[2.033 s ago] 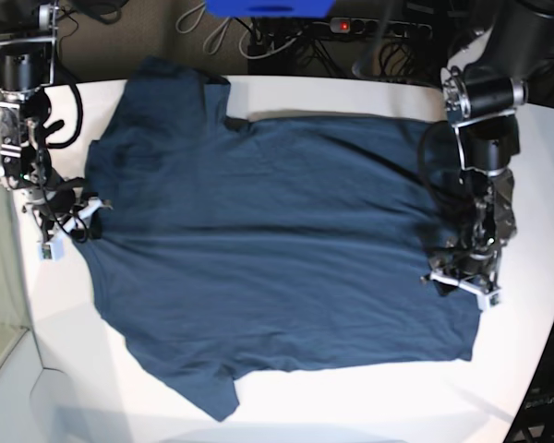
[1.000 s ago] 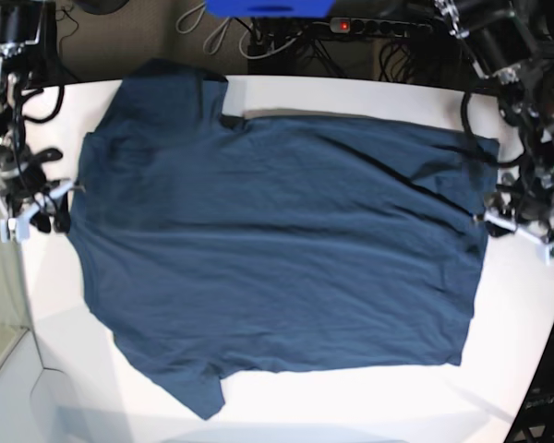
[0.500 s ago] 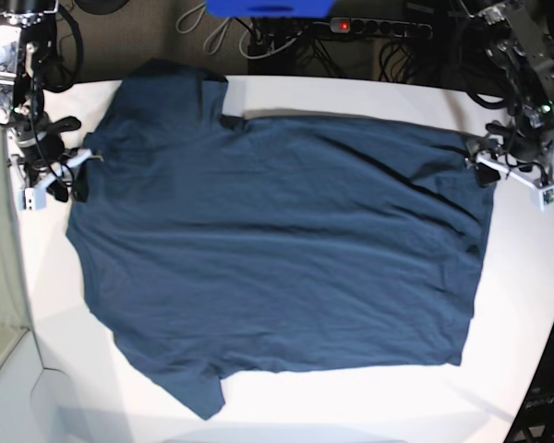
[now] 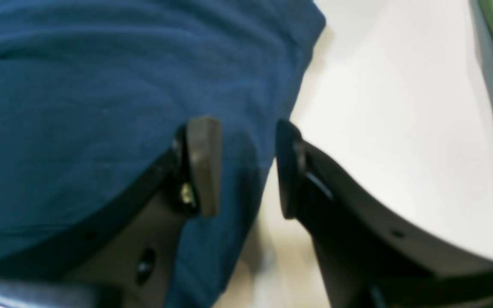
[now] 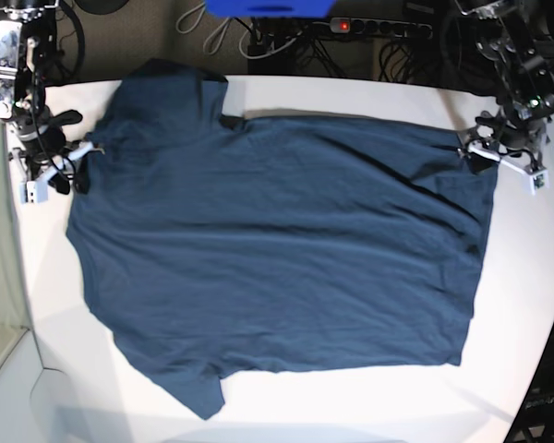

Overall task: Layout the t-shirt on the table in an organized manner, then fold the t-shirt properly
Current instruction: 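Pull the grasped corners apart with both grippers to tension the edge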

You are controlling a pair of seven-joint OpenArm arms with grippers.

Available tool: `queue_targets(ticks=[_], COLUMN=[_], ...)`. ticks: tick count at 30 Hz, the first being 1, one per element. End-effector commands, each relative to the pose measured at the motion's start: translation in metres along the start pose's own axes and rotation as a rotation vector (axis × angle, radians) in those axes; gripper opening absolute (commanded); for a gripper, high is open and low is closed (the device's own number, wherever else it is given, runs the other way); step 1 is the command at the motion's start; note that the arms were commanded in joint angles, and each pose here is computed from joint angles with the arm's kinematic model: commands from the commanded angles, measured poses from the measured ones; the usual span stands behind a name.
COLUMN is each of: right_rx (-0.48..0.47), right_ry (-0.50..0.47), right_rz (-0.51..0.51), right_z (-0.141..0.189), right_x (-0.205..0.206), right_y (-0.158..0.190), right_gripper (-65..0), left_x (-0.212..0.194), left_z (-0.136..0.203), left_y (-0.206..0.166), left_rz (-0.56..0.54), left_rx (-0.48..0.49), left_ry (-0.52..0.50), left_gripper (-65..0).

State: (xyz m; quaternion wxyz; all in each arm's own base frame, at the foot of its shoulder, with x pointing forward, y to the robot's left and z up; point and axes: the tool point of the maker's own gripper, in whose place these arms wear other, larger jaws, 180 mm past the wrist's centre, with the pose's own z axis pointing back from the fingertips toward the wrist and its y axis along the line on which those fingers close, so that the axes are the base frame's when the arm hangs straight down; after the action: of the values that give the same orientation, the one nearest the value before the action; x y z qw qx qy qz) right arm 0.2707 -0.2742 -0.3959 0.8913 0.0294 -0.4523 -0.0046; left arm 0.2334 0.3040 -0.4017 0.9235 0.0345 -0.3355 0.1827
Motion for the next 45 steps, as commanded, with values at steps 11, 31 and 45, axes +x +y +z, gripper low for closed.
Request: queue_targets(ticks=[11, 31, 45], right_rx=[-0.010, -0.013, -0.013], right_ry=[-0.038, -0.034, 0.005], right_rz=[0.015, 0.009, 0.010], right_z=[0.003, 0.001, 0.003], right_x=[0.013, 0.012, 0.002], right_y=[-0.006, -0.008, -0.008], right_gripper=[-45.2, -45.2, -44.9], left_x=[0.025, 0.026, 0.041], left_z=[-0.013, -0.023, 0.003], left_y=[-0.003, -0.002, -0.015], left_rz=[0.025, 0.043, 0.024], left_rx=[-0.014, -0.018, -0.047], left_ry=[-0.040, -0.022, -0.100], left_gripper=[-17.5, -53.0, -65.0])
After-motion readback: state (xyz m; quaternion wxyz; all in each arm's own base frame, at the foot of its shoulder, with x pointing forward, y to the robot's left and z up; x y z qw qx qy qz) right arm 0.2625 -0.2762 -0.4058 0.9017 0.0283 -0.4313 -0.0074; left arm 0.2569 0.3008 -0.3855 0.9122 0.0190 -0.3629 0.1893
